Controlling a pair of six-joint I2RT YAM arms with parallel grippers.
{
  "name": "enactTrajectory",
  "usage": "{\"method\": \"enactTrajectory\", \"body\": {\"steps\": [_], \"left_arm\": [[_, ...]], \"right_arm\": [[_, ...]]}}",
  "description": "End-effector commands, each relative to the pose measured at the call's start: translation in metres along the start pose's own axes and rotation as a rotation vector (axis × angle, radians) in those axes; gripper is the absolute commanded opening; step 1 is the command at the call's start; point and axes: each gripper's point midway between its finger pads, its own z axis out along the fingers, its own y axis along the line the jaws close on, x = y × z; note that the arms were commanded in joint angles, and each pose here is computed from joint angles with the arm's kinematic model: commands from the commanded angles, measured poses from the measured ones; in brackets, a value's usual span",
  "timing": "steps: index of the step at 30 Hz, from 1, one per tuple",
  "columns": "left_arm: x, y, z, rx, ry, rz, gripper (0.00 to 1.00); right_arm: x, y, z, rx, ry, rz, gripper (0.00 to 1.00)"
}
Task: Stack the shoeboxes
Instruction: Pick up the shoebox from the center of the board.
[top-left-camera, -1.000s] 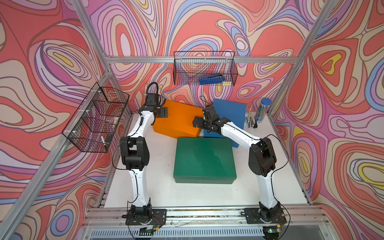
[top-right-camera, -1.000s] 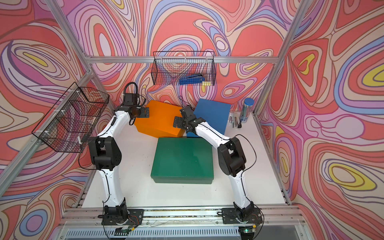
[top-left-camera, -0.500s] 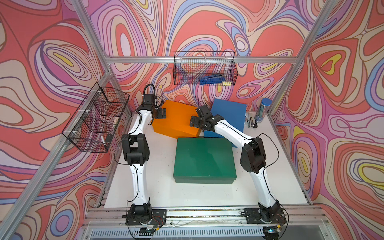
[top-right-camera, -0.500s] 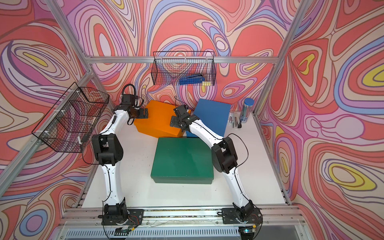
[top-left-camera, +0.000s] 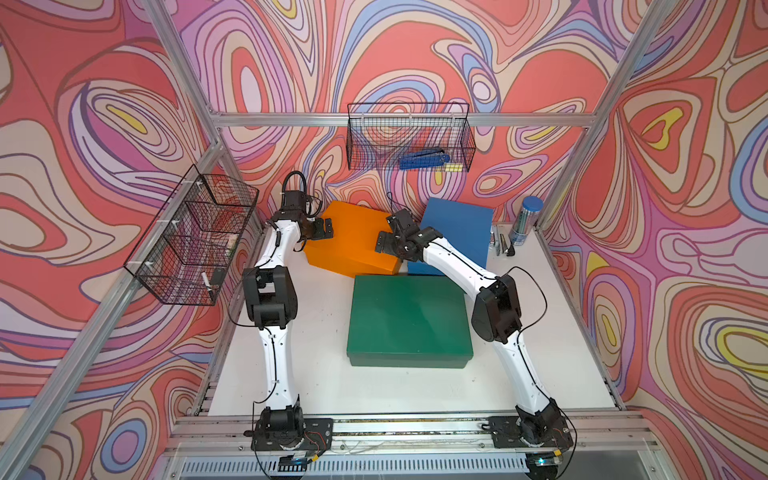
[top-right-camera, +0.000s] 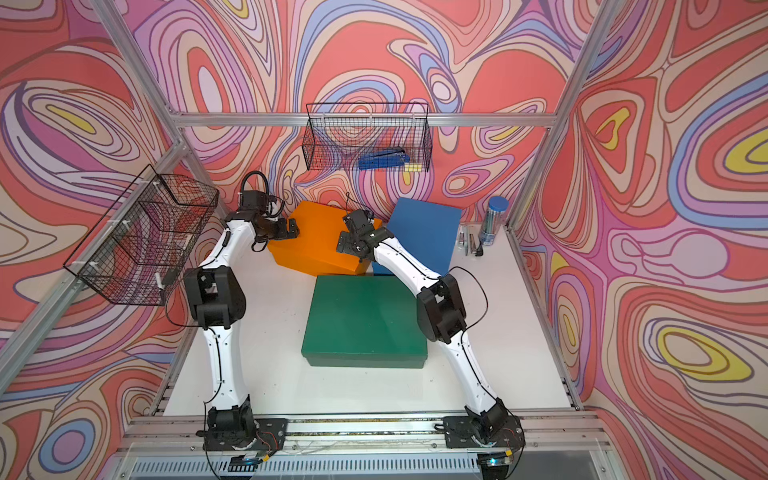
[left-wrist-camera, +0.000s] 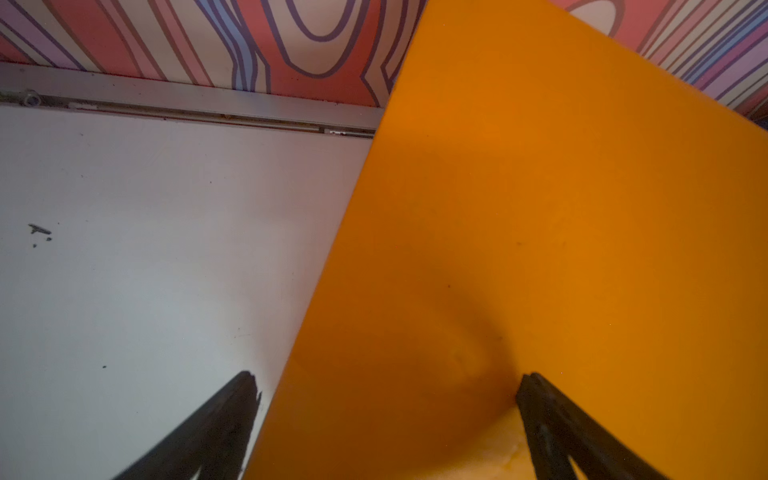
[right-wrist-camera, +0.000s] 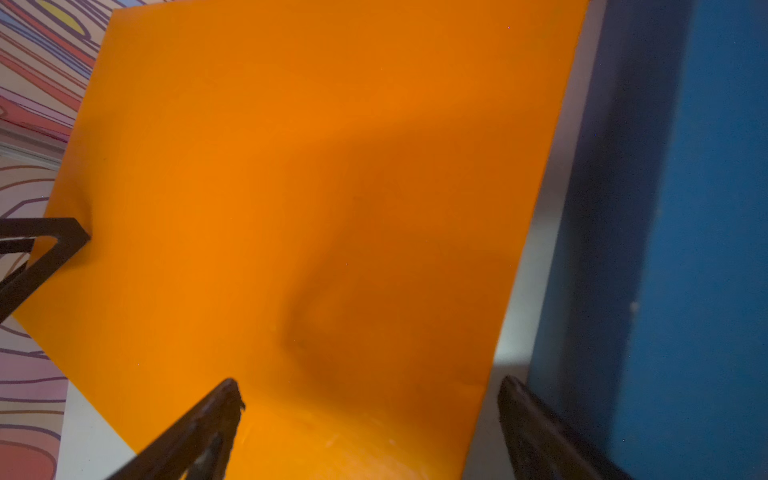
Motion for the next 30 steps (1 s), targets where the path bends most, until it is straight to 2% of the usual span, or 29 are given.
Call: {"method": "enactTrajectory", "body": {"steps": [1, 10, 21, 25, 30], "left_arm": [[0.025, 0.002, -0.004, 0.015, 0.081, -0.038, 1.00], [0.047, 0.020, -0.029, -0.010, 0.059, -0.120, 1.00], [0.046, 0.026, -0.033, -0.046, 0.068, -0.136, 1.00], [0.051, 0.018, -0.027, 0.008, 0.107, -0.154, 1.00], [0.050, -0.002, -0.031, 0.111, 0.108, -0.183, 1.00]], "right_arm": [[0.010, -0.001, 0.014, -0.022, 0.045, 0.006, 0.98], [0.011, 0.021, 0.024, -0.158, 0.075, 0.002, 0.98], [0.017, 0.005, 0.037, -0.057, 0.100, -0.011, 0.98], [0.025, 0.011, 0.044, -0.094, 0.123, -0.006, 0.98], [0.021, 0.041, 0.042, -0.218, 0.107, -0.010, 0.95]]}}
